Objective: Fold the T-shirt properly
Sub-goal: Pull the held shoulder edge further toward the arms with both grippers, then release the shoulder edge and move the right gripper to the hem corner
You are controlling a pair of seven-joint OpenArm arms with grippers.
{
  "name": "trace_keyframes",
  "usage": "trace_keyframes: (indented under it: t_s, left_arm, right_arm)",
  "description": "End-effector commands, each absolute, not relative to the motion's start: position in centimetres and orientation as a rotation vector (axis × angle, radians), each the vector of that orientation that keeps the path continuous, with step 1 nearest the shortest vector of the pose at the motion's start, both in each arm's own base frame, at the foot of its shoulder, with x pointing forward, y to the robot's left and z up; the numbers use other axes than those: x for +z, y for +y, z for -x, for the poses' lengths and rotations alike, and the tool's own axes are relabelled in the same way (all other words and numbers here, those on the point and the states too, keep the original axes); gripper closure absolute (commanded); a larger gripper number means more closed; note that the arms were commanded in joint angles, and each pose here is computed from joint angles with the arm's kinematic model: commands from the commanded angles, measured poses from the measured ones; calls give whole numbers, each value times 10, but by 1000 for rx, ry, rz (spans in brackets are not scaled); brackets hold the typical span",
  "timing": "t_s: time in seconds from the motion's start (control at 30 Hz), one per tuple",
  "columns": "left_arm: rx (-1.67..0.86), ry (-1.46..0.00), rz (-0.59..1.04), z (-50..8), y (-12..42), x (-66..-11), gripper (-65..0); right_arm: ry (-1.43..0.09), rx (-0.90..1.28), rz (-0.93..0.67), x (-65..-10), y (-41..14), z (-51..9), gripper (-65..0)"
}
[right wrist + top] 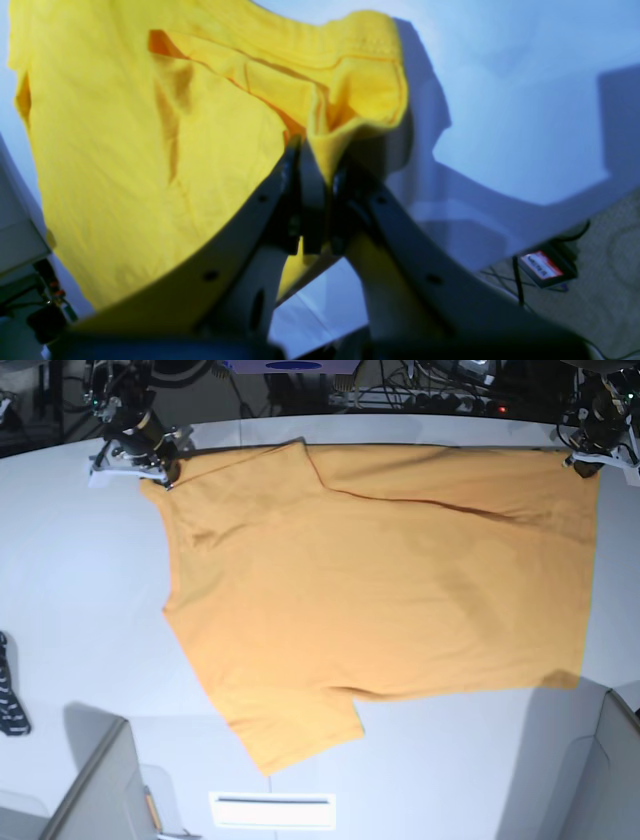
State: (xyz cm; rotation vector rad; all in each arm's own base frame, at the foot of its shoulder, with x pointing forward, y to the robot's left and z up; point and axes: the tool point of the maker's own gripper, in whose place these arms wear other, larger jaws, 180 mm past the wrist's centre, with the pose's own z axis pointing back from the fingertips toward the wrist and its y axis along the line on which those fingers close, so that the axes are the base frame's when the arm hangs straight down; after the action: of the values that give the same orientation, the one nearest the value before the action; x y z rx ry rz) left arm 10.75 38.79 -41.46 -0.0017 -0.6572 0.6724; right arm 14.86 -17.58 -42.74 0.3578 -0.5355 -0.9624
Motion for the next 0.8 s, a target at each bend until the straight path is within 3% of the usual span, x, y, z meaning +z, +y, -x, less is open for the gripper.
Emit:
trace_keyframes:
  t_s: [0.0,0.47,0.57,0.6,0.67,0.77]
  left_arm:
    - [654,-696,-24,-111,398,-402,0]
    - [657,-670,-34,-99,398,-405,0]
    - [658,-668,-37,-97,398,-405,0]
    - [658,-668,-37,-97,398,-405,-31]
    - [658,-670,-37,-97,399,-405,-201]
    - [658,-672,-39,-97,399,-404,-393]
  right_arm:
    - [-556,-959,-350,-422,-180,-147,0]
    - [-536,-959,-341,-424,-179,-137,0]
    - [-550,-954,-335,-418,-181,-134,-185]
    - [-553,-953,-330,-416,-182,-133,-237]
    - [-557,-950,-329,-414,-182,-132,-309]
    - [-566,-944,-328,-411,-182,-134,-320]
